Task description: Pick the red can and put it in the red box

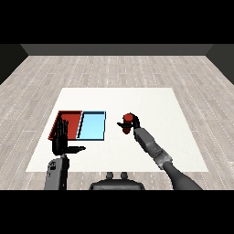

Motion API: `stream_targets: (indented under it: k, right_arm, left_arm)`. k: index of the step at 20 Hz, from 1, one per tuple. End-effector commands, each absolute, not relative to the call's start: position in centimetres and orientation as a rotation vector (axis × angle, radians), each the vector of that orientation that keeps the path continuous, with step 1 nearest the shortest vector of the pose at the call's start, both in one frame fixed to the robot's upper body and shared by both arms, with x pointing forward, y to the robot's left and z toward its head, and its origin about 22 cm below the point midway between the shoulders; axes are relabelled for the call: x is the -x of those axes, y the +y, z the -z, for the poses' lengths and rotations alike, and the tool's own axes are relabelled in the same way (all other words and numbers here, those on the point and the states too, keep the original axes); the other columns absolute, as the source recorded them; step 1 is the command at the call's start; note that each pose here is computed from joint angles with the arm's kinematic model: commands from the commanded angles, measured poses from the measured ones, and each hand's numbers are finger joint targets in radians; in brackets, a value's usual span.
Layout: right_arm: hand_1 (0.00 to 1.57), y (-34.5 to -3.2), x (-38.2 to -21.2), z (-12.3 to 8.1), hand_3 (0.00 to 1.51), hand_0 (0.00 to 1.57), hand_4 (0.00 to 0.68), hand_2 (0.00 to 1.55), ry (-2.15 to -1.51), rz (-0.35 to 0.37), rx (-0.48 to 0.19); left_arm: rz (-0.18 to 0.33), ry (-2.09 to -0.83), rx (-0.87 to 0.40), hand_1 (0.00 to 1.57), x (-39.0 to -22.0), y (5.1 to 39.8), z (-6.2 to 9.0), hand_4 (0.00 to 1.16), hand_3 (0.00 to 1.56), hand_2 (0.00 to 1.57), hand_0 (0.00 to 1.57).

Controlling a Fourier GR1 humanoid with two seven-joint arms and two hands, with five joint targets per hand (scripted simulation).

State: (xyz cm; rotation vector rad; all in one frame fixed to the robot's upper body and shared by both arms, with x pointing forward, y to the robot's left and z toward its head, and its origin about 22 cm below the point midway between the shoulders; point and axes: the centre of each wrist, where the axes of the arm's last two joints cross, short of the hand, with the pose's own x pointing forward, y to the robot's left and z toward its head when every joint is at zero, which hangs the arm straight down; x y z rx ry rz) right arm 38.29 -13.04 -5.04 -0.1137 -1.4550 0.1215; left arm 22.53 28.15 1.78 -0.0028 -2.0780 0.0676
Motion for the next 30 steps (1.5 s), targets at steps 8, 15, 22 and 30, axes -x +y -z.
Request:
stream_targets:
  k: [8,15,22,30]
  right_arm:
    - [1.51,-11.8,-39.1,3.4,1.39,1.51,0.54,1.46,-1.54,-0.147,0.145]
    - [1.54,-13.3,-39.8,1.8,1.39,1.54,0.58,1.46,-1.641,-0.168,0.089]
    - [1.53,-16.1,-37.6,0.1,1.37,1.53,0.57,1.46,-1.741,-0.203,0.081]
    - [1.51,-19.0,-34.6,-5.8,1.41,1.51,0.57,1.47,-1.857,-0.165,0.107]
  left_arm:
    - [-0.038,-2.063,0.022,0.0,-22.7,28.4,-2.3,0.0,0.0,0.0,0.0]
    - [-0.017,-2.065,0.012,0.0,-22.1,27.5,-2.2,0.0,0.0,0.0,0.0]
    - [0.049,-2.018,0.101,0.0,-23.1,23.1,-2.2,0.0,0.0,0.0,0.0]
    - [0.122,-1.947,0.245,0.0,-21.9,19.2,-5.5,0.0,0.0,0.0,0.0]
